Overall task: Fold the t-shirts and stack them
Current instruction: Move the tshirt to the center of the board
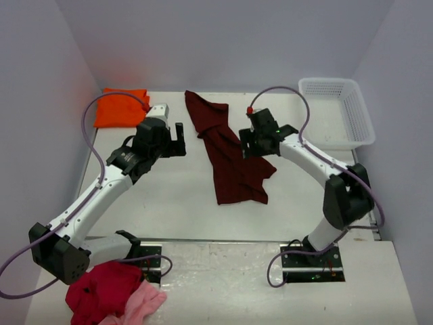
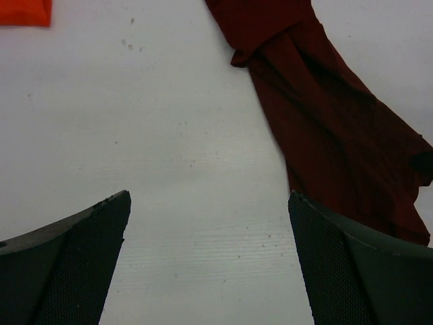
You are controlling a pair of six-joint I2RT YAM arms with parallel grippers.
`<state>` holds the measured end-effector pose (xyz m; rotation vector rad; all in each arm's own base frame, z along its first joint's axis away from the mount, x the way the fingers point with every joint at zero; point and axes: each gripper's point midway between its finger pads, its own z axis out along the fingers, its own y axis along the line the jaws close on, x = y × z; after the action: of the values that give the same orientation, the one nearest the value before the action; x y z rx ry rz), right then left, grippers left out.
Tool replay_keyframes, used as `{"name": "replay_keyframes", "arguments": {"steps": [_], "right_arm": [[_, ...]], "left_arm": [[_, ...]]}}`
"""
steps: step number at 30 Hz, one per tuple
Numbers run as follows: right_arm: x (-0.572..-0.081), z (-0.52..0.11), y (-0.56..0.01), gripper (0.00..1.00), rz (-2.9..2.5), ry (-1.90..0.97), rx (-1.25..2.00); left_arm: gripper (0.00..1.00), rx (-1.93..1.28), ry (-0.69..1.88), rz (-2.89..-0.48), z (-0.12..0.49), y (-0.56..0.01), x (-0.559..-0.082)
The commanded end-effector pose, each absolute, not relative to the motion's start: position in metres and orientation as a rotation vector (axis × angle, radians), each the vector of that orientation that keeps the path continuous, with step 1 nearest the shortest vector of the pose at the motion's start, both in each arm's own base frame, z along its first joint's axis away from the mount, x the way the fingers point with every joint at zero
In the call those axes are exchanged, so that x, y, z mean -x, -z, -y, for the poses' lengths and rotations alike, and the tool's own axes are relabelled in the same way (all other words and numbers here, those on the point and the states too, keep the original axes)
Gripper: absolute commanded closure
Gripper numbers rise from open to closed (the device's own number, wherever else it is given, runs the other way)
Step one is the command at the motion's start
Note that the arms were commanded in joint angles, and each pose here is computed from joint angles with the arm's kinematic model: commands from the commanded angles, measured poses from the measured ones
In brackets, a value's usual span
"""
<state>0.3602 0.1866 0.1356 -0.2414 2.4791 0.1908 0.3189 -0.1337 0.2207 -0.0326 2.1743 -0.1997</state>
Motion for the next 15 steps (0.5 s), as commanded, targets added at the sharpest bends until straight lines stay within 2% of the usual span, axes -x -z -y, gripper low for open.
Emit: {"name": "replay_keyframes", "arguments": {"steps": [1, 3, 6, 8, 10, 15], "right_arm": [[-0.344, -0.203, -0.116, 0.31, -2.56, -0.331, 0.171], [-0.344, -0.214, -0.102, 0.4, -2.579, -0.371, 0.16], [-0.342, -0.224, -0.092, 0.42, -2.605, -0.389, 0.176], [-0.34, -0.231, -0.084, 0.48, -2.628, -0.379, 0.195], [-0.34, -0.236, -0.081, 0.5, -2.635, -0.371, 0.2], [-0.323, -0.255, -0.067, 0.49, -2.652, -0.369, 0.239]], "left_arm": [[0.01, 0.004, 0.273, -2.091, 0.144, -0.252, -0.323], [0.0, -0.011, 0.271, -2.085, 0.145, -0.256, -0.326], [0.0, -0.023, 0.268, -2.102, 0.148, -0.252, -0.328], [0.0, -0.022, 0.274, -2.102, 0.15, -0.253, -0.33], [0.0, -0.024, 0.281, -2.103, 0.151, -0.254, -0.331], [0.0, -0.022, 0.277, -2.098, 0.151, -0.256, -0.332]]}}
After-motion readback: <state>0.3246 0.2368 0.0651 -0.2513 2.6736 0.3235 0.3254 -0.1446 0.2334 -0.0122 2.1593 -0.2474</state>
